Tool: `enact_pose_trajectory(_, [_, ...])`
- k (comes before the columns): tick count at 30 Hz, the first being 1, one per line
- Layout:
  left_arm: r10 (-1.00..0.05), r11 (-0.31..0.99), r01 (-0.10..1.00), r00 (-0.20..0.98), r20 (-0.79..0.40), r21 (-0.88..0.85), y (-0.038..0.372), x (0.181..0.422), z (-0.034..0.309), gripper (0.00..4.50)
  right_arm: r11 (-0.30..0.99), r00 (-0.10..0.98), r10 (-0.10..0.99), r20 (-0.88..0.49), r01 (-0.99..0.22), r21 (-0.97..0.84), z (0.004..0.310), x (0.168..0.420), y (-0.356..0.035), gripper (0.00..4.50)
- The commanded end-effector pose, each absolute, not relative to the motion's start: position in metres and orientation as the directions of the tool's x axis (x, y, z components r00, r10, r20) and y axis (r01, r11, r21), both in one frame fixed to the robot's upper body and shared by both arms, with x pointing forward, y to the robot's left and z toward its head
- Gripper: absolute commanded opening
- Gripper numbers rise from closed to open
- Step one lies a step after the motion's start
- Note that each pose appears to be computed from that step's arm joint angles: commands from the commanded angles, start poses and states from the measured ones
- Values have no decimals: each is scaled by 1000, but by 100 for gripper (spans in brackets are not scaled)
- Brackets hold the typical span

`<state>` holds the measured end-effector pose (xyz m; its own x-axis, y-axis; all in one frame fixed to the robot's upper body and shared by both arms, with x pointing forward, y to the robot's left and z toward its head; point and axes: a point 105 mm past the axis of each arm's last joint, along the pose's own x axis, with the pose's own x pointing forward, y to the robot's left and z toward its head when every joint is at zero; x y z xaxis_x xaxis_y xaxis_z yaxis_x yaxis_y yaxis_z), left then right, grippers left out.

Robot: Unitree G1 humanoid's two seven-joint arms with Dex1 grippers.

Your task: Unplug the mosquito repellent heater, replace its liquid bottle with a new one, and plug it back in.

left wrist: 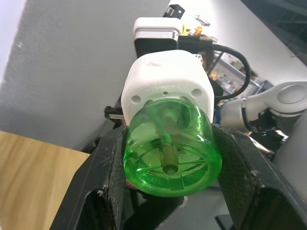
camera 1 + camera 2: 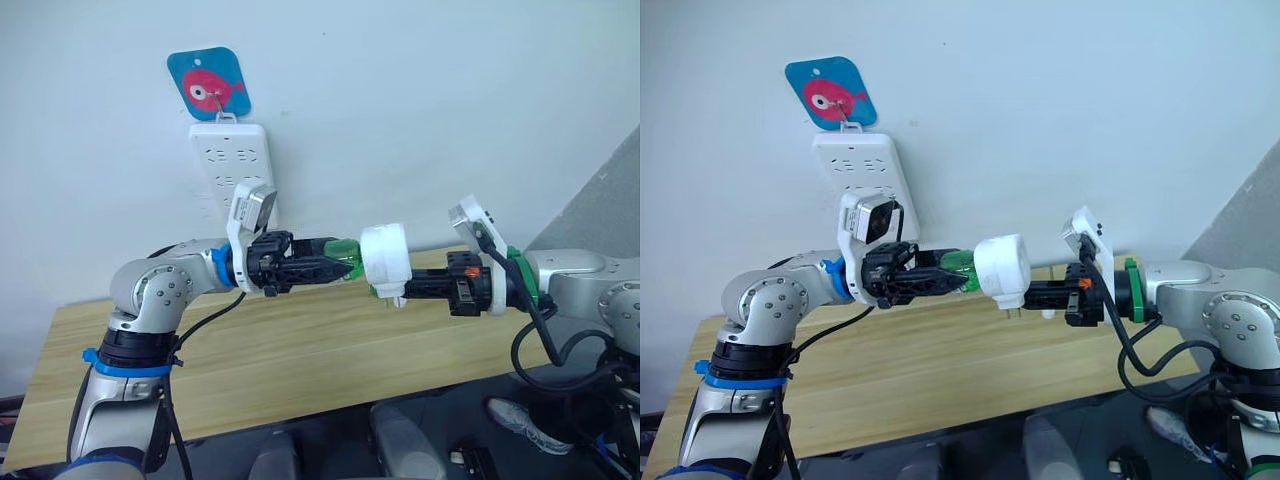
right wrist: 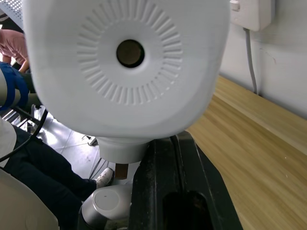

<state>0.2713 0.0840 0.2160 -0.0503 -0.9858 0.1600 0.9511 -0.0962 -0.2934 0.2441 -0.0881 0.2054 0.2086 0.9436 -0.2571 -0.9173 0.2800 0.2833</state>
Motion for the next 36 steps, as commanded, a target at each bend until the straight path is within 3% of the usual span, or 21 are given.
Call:
enact_pose_trajectory(1, [-989,25,971,59,136,-239,88,286,219,225,151,102,978,-183,-949,278,222,224,-76,0])
enact_pose_trajectory(27, [-993,67,987,80,83,-145,84,289,208,225,101,75,993,-87,-928,360,246,217,-67,0])
enact_pose_trajectory(36, [-989,73,983,92,113,-169,83,290,210,225,157,112,982,-152,-934,322,237,221,-69,0])
